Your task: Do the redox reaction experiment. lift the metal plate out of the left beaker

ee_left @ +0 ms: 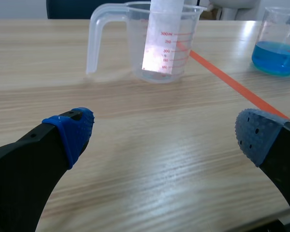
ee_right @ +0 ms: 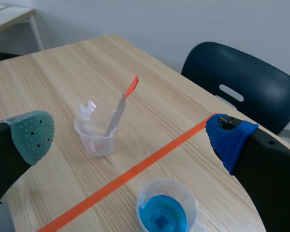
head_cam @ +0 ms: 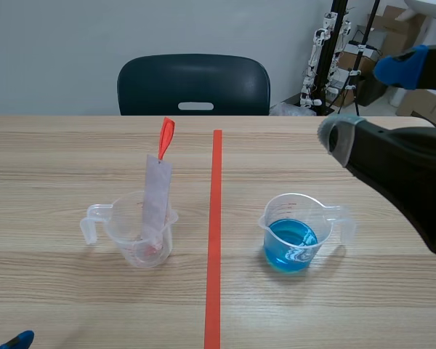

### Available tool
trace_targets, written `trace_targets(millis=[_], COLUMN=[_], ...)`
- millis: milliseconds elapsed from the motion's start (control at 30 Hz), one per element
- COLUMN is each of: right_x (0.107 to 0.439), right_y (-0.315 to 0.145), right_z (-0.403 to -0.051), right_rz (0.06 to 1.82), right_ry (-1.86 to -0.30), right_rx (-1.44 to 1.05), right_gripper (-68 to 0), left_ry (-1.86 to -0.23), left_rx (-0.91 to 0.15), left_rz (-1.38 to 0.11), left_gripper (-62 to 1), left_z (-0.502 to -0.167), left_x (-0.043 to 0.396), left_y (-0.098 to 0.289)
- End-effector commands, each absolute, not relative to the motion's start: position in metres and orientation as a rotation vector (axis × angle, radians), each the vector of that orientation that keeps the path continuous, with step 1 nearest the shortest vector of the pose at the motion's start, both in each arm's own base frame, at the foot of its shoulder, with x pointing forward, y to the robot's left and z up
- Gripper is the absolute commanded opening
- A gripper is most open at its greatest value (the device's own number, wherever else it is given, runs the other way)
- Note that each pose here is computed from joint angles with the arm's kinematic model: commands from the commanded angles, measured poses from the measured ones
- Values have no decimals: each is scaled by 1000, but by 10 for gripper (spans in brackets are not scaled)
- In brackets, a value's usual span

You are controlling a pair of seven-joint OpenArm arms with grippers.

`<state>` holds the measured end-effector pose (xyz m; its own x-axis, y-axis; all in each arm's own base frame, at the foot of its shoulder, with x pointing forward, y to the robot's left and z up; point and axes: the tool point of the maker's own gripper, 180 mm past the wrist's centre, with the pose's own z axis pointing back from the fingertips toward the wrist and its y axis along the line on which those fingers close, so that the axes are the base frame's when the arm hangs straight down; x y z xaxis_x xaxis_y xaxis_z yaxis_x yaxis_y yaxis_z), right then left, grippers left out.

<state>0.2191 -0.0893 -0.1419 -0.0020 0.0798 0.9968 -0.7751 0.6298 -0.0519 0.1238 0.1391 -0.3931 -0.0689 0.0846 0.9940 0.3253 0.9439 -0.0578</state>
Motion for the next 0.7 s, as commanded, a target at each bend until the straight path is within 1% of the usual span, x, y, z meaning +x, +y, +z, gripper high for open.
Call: trace_targets(millis=[0, 200, 333, 467, 667], right_x=[220, 222, 238, 257, 268], right_y=[-90, -88, -92, -100, -91], right_z=[-137, -135, -141, -152, -169], right_rz=[726, 729, 719, 662, 621], right_ry=[-1455, -1496, -1497, -1498, -1464], right_rx=[648, 658, 584, 540, 561], right_gripper=[4, 4, 4, 4, 4], left_ry=[-1718, -1785, -1809, -1828, -1829], left_rx=[-321, -330, -335, -335, -325], left_rz=[-211, -236, -246, -258, -276], left_gripper=[10, 10, 10, 10, 10], left_z=[-377, -361, -354, -349, -348], left_x=[130, 139, 141, 142, 142], left_y=[141, 138, 137, 136, 138])
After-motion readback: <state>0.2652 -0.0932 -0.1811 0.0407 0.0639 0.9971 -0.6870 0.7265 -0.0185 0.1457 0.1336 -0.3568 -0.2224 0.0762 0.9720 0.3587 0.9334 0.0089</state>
